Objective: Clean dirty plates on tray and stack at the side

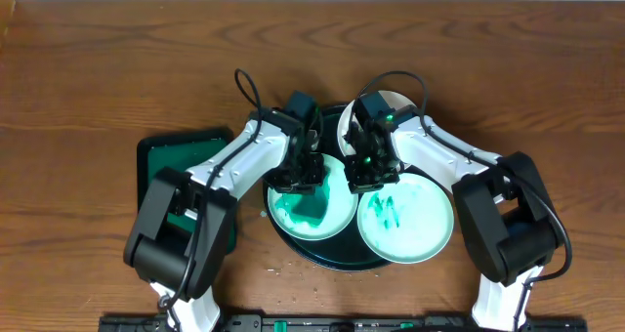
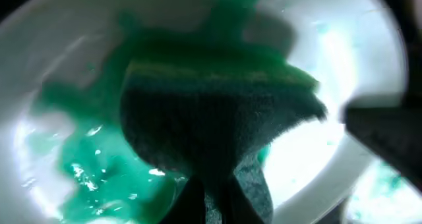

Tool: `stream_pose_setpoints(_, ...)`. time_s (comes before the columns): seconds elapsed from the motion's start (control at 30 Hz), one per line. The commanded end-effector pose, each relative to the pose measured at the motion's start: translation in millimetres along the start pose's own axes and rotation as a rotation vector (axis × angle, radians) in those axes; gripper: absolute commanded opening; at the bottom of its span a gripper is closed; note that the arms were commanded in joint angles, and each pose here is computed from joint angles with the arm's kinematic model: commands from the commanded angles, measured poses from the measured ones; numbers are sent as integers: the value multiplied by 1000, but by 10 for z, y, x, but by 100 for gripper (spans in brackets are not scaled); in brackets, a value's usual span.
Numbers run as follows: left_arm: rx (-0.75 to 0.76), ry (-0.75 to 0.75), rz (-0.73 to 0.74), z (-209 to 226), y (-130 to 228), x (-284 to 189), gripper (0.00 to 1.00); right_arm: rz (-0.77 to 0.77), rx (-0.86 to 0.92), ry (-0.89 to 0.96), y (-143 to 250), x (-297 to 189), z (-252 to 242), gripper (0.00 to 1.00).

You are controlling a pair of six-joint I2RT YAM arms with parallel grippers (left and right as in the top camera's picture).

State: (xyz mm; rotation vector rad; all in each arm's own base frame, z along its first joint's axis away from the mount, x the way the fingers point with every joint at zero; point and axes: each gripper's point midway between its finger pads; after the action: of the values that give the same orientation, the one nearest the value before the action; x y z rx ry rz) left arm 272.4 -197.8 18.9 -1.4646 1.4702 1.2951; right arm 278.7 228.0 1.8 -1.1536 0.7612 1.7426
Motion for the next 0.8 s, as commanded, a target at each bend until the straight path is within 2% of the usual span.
stream_pose_setpoints(0.0,79,209,153,-374,211,199,8,39,20,-9,83,71,18,1)
stream_pose_setpoints(0.13,149,371,190,-699,283,138,7,39,21,-9,84,71,18,1)
stream_pose_setpoints(0.23,125,347,173,-673,244,159,7,42,22,-8,91,71,17,1)
stream_pose_setpoints(0.33,52,215,124,-438,148,229,7,49,25,-8,109,70,16,1)
stream_pose_setpoints(0.47,-48,-56,32,112,7,255,7,56,27,-7,126,69,15,1)
stream_pose_setpoints(0.63,-133,-416,-107,846,-164,60,7,58,28,-7,133,69,14,1)
stream_pose_setpoints(0.77,-153,-543,-171,1095,-248,-75,7,58,28,-7,132,69,15,1)
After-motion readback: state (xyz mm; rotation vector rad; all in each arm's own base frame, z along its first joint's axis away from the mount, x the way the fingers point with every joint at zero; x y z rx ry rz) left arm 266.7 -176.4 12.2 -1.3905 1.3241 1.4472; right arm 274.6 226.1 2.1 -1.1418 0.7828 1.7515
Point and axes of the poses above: each gripper's point midway between its finger pads, its own x axis out along the fingers, its own z axis along the line the jaws close on, y = z × x, and after that the axes turned 12 degrees about -x, right-handed
